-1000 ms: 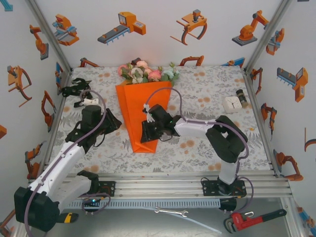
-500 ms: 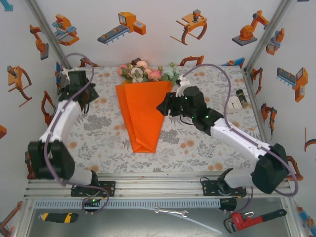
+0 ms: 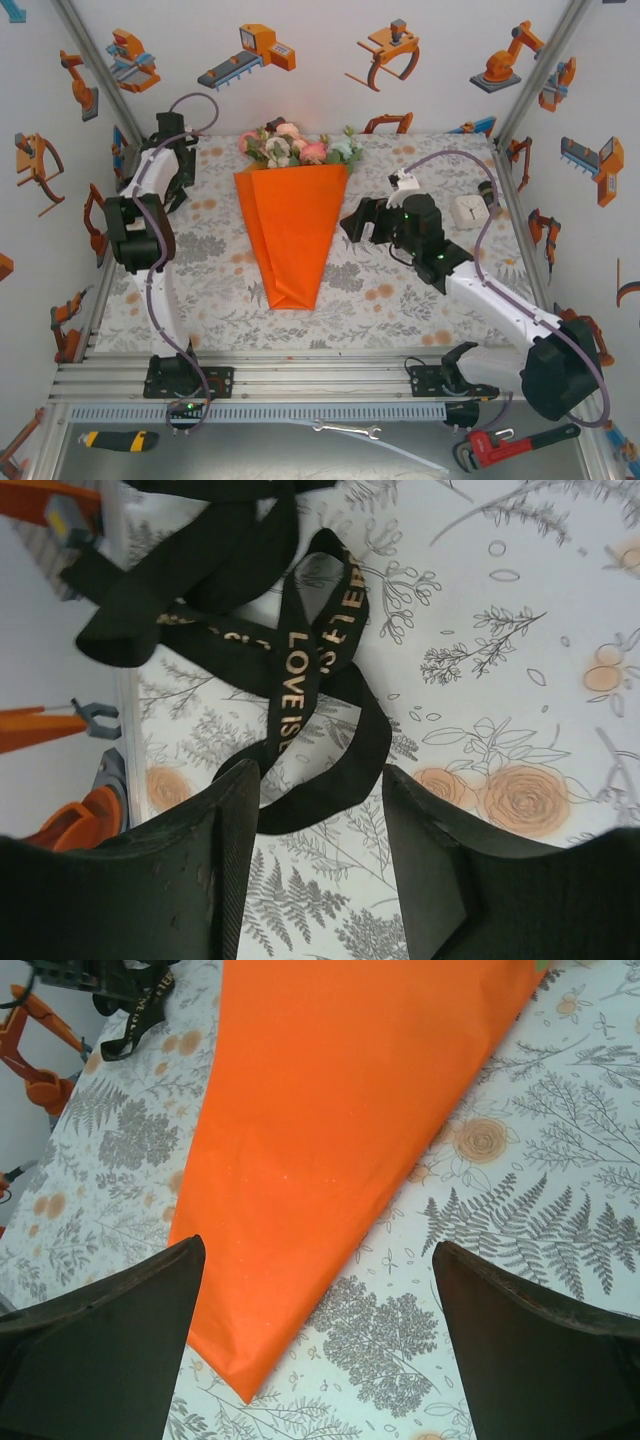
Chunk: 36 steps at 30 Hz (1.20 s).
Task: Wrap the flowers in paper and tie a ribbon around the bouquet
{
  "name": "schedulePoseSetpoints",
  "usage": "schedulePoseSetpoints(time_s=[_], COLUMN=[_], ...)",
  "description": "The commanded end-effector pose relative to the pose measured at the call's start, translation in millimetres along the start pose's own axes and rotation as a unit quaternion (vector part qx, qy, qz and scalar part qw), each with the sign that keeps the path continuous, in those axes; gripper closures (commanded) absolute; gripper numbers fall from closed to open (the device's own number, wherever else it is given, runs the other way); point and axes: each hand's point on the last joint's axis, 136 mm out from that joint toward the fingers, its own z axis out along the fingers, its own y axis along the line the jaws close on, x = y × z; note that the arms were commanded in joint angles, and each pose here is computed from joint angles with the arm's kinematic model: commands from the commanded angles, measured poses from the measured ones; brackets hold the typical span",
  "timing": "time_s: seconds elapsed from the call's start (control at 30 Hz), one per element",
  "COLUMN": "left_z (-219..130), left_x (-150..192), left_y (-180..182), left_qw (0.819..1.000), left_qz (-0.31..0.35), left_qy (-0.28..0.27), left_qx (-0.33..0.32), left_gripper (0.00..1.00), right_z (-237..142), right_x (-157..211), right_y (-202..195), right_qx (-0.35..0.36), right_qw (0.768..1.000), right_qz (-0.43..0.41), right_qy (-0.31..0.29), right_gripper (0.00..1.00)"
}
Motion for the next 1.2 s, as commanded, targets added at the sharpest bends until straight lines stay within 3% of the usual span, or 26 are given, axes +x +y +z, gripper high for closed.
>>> schedulePoseSetpoints(time_s=[0.0, 0.17, 0.2, 0.3, 0.33, 0.43, 0.57, 0.73, 0.83, 0.93, 1.1, 1.17], left_z=[15, 33, 32, 24, 18, -35, -175, -377, -466, -516, -551, -561], left_x=[11, 27, 28, 28, 25, 0, -54, -75, -67, -57, -42, -35], left_y=[-5, -21, -25, -25, -23, -18, -27, -54, -71, -81, -93, -95], left_qw=[0.998, 0.995, 0.994, 0.993, 0.993, 0.993, 0.980, 0.935, 0.901, 0.863, 0.787, 0.771], left_qz=[0.052, 0.049, 0.044, 0.027, 0.020, -0.028, -0.093, -0.071, -0.053, -0.086, -0.164, -0.158], left_qy=[0.036, 0.083, 0.086, 0.100, 0.101, 0.078, -0.040, -0.216, -0.304, -0.353, -0.372, -0.377], left_qx=[0.011, 0.031, 0.042, 0.049, 0.051, 0.080, 0.172, 0.273, 0.306, 0.350, 0.463, 0.488], left_gripper=[0.47, 0.53, 0.59, 0.97, 1.00, 1.00, 1.00, 1.00, 1.00, 1.00, 1.00, 1.00], right_z=[4, 7, 7, 1, -1, -12, -20, -23, -24, -21, -4, 3], right_x=[-14, -12, -12, -16, -18, -28, -45, -66, -77, -84, -83, -77], right_y=[10, 9, 8, 8, 9, 7, 5, 22, 40, 59, 66, 65], right_qx=[-0.031, -0.035, -0.034, -0.034, -0.035, -0.020, -0.004, -0.031, -0.074, -0.121, -0.155, -0.159], right_qw=[0.999, 0.999, 0.999, 0.999, 0.999, 0.999, 0.998, 0.994, 0.987, 0.982, 0.981, 0.981], right_qz=[-0.005, -0.001, 0.000, 0.006, 0.006, 0.000, -0.018, -0.064, -0.088, -0.092, -0.055, -0.055], right_qy=[-0.011, 0.000, 0.000, -0.006, -0.009, -0.026, -0.058, -0.084, -0.107, -0.110, -0.099, -0.094], right_gripper=[0.15, 0.15, 0.15, 0.16, 0.16, 0.16, 0.16, 0.17, 0.19, 0.19, 0.20, 0.20])
